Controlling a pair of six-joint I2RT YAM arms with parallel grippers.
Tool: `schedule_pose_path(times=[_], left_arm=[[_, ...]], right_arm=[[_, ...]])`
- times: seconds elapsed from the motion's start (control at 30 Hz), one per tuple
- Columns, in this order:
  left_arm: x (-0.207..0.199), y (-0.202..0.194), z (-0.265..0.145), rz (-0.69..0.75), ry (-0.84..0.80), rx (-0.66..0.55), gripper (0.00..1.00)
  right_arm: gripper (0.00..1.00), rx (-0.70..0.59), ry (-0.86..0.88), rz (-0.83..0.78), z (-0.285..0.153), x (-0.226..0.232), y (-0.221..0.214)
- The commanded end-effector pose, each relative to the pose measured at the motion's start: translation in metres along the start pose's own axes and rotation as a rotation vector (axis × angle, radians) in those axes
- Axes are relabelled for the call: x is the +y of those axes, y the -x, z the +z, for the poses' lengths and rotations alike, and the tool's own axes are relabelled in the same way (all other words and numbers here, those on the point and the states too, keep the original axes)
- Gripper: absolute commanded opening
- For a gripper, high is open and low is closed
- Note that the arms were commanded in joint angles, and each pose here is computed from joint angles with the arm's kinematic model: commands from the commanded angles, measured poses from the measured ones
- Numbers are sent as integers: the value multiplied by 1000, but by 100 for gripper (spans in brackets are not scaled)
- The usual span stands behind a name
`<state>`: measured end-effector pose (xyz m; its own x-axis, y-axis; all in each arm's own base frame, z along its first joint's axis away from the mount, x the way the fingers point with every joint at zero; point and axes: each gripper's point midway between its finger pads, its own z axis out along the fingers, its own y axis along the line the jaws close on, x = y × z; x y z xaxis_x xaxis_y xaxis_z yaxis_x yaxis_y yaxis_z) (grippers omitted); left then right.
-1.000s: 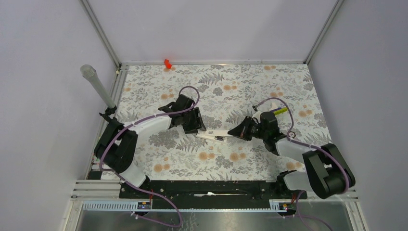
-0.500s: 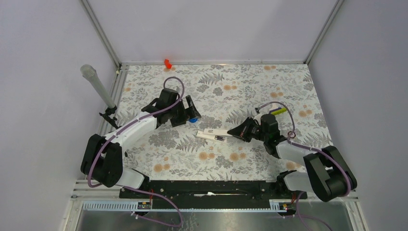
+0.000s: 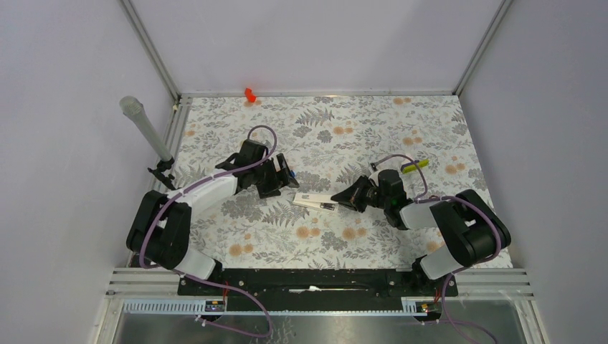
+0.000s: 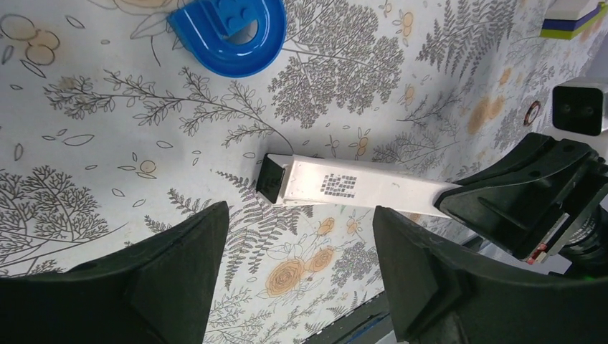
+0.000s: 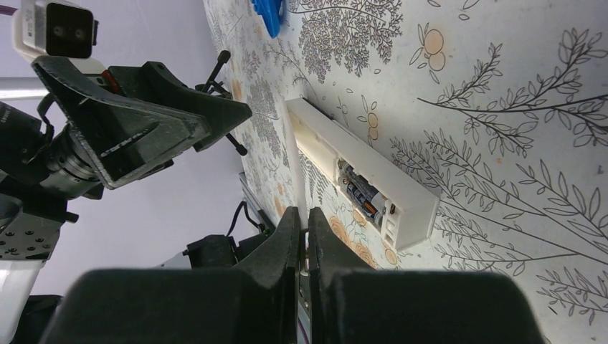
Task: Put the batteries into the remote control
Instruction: Load the battery cover into the remote control.
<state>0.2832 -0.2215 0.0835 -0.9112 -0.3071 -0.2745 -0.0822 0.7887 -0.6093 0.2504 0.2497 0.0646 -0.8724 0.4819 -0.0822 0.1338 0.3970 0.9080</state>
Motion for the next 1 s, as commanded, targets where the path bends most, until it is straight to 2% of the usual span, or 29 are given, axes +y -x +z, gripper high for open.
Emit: schedule_pose_path(times=[0.0, 0.23, 0.63, 0.97], left_arm=[[-4, -2, 6, -8, -47, 13, 77], [6, -7, 12, -20, -22, 27, 73], [14, -12, 18, -34, -9, 36, 70], [17, -15, 22, -37, -5, 52, 64]], right_arm=[[0, -1, 31, -20, 4, 11, 3], [0, 36, -51, 3, 3, -10, -6], [0, 54, -117, 57, 1, -18, -11], [0, 44, -199, -78, -3, -36, -11]])
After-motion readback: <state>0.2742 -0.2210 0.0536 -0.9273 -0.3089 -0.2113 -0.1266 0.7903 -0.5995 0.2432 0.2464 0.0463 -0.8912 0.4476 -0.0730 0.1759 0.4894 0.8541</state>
